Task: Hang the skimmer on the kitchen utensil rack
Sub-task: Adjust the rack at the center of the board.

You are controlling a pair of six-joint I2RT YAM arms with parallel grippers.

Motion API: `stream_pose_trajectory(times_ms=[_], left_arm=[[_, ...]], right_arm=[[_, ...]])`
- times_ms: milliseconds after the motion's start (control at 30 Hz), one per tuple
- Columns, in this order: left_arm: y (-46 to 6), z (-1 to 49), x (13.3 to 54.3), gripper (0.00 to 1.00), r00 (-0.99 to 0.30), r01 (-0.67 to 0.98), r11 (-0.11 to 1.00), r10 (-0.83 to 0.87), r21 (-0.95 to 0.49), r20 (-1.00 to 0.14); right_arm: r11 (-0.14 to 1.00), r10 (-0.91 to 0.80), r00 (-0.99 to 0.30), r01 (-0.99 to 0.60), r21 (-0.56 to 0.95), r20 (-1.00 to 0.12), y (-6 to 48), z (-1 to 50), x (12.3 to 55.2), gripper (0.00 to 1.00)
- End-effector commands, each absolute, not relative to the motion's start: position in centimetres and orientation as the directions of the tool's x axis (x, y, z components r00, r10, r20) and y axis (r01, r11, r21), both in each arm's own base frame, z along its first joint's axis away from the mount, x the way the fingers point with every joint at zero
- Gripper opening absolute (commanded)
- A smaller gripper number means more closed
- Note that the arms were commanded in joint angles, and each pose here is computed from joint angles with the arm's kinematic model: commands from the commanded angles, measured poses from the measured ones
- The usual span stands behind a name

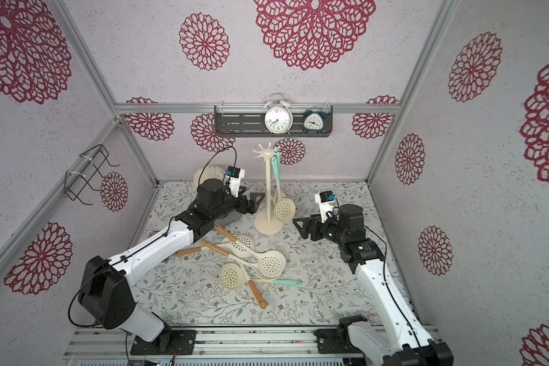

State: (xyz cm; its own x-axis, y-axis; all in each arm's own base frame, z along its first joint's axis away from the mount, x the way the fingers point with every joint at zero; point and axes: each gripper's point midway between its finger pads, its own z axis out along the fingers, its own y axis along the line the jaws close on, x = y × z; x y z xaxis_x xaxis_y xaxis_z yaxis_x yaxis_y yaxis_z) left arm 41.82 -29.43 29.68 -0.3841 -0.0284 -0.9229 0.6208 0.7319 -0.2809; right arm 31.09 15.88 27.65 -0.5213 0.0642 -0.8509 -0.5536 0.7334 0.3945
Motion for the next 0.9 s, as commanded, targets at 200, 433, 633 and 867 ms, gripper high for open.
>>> stream_pose_trajectory(times_ms=[200, 433, 633, 867], left_arm=[[-32.1, 30.9, 42.7, 0.84, -0.407, 0.839, 0.402, 0.013, -0.368, -0.913], [-31.9, 29.4, 46.6, 0.83, -0.409, 0.834, 0.420, 0.033, -0.359, -0.912], [-32.5, 27.3, 48.4, 0.73, -0.441, 0.834, 0.393, 0.054, -0.387, -0.896], [-33.3, 26.6, 49.1, 0.57, -0.460, 0.839, 0.354, 0.054, -0.414, -0.886]], right_arm=[[0.646, 0.096, -0.185, -0.736, 0.203, -0.978, 17.4, 36.4, 32.2, 0.95], [0.662, 0.097, -0.139, -0.731, 0.168, -0.985, 17.0, 37.6, 32.2, 0.93], [0.652, 0.099, -0.132, -0.740, 0.164, -0.986, 17.2, 38.3, 32.3, 0.91], [0.651, 0.104, -0.140, -0.739, 0.174, -0.985, 17.2, 38.3, 32.2, 0.90]])
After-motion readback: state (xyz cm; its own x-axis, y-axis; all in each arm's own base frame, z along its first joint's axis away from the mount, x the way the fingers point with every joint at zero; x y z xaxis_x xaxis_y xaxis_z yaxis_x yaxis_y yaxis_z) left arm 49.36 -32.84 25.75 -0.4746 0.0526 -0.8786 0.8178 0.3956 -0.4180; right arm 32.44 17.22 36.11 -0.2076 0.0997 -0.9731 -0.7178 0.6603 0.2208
